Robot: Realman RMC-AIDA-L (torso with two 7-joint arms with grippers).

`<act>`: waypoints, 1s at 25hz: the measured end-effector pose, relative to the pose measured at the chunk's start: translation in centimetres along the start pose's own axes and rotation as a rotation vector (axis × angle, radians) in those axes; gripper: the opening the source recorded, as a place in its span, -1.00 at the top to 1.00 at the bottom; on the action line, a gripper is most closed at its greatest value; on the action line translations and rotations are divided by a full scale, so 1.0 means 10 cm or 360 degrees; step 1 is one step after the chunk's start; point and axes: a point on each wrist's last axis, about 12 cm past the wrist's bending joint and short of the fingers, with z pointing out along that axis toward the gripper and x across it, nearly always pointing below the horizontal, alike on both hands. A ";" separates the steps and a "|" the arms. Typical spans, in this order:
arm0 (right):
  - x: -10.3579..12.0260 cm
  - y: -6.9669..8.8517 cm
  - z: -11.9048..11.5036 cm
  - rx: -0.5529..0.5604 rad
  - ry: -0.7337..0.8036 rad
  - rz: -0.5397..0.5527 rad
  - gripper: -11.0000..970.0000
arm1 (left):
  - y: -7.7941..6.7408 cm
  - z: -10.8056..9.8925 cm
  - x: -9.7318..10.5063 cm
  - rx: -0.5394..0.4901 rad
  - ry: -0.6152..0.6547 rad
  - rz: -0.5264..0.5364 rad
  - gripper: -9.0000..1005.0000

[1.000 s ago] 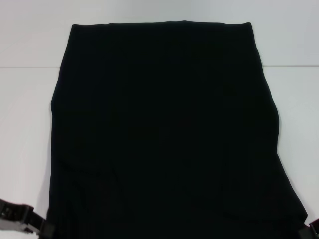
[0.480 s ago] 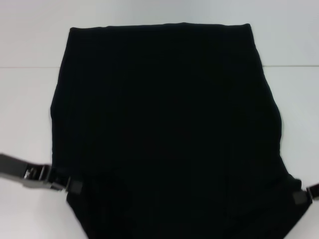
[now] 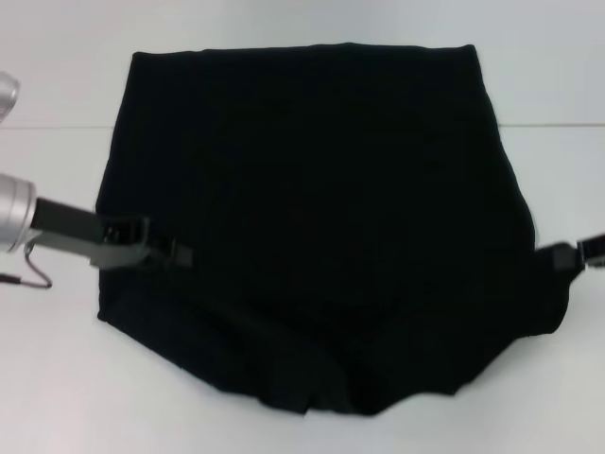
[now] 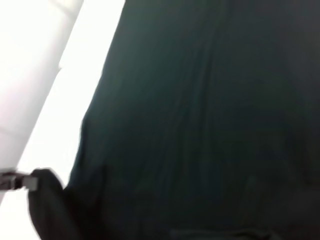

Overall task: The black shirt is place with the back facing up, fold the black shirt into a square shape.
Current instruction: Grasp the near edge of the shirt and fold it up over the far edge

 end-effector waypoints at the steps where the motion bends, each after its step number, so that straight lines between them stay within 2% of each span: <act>1: 0.00 0.00 0.00 0.0000 0.0000 0.0000 0.84 | 0.00 0.00 0.00 0.0000 0.0000 0.0000 0.67; 7: -0.32 0.06 -0.04 0.0107 -0.0112 -0.0102 0.84 | -0.10 -0.01 -0.26 -0.0030 -0.0145 0.0002 0.66; 12: -0.55 0.10 -0.02 0.0216 -0.0232 -0.0167 0.83 | -0.07 -0.03 -0.45 -0.0142 -0.0332 -0.0042 0.66; 17: -0.67 0.04 0.26 0.0370 -0.0355 -0.0177 0.83 | -0.01 0.13 -0.53 -0.0267 -0.0485 -0.0084 0.65; 25: -0.65 -0.03 0.80 0.0587 -0.0393 -0.0226 0.83 | 0.06 0.34 -0.53 -0.0385 -0.0568 -0.0088 0.64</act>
